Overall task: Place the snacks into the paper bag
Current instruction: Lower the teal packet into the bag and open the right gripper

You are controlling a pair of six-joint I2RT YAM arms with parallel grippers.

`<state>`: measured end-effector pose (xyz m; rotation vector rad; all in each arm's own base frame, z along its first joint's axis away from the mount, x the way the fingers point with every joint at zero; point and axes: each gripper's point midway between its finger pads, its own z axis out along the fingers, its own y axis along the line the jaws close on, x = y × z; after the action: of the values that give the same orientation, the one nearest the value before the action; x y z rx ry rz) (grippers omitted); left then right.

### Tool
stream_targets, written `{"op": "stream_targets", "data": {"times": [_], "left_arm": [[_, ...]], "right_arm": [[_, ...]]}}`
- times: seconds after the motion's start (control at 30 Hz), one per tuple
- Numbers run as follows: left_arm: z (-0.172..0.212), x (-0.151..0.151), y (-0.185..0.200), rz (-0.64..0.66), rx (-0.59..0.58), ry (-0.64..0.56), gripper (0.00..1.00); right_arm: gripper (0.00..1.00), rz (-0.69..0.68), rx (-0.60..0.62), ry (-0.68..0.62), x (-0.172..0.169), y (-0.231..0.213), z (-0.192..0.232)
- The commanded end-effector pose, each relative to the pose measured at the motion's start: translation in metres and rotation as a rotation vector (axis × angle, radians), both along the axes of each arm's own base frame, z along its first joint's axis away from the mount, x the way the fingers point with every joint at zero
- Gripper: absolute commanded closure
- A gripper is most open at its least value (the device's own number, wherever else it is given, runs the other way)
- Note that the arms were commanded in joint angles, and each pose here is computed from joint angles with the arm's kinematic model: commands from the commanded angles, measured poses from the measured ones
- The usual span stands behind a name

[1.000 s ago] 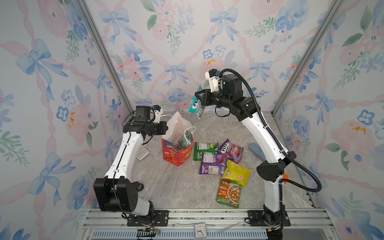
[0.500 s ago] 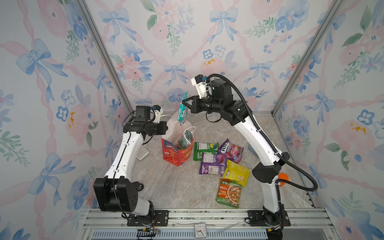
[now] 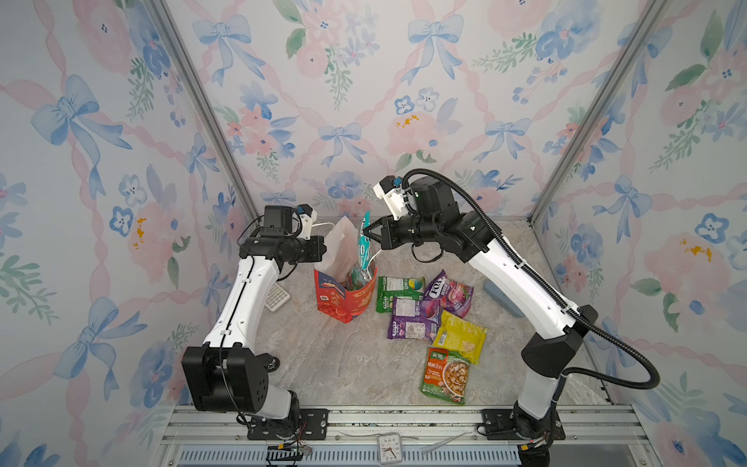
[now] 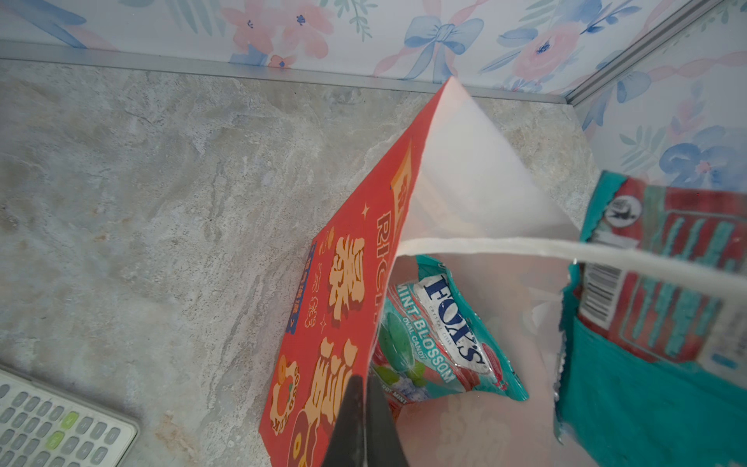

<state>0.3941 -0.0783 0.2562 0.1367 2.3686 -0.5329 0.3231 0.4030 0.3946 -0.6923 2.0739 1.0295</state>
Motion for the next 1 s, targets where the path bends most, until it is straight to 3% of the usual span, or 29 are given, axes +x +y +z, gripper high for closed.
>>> {"op": "stream_targets", "data": {"times": [0.0,0.27,0.57,0.97], "left_arm": [[0.005,-0.005,0.000,-0.001,0.011,-0.014,1.00],[0.006,-0.004,0.000,-0.002,0.007,-0.014,1.00],[0.005,-0.004,-0.001,-0.004,0.003,-0.010,1.00],[0.002,-0.004,-0.001,-0.005,0.004,-0.005,1.00]], "right_arm": [[1.00,0.026,0.028,-0.050,-0.013,-0.001,0.015],[1.00,0.093,-0.005,-0.055,-0.037,0.016,0.006],[1.00,-0.007,-0.123,-0.026,-0.022,0.004,-0.034],[1.00,-0.120,-0.222,-0.059,-0.004,-0.018,-0.049]]}}
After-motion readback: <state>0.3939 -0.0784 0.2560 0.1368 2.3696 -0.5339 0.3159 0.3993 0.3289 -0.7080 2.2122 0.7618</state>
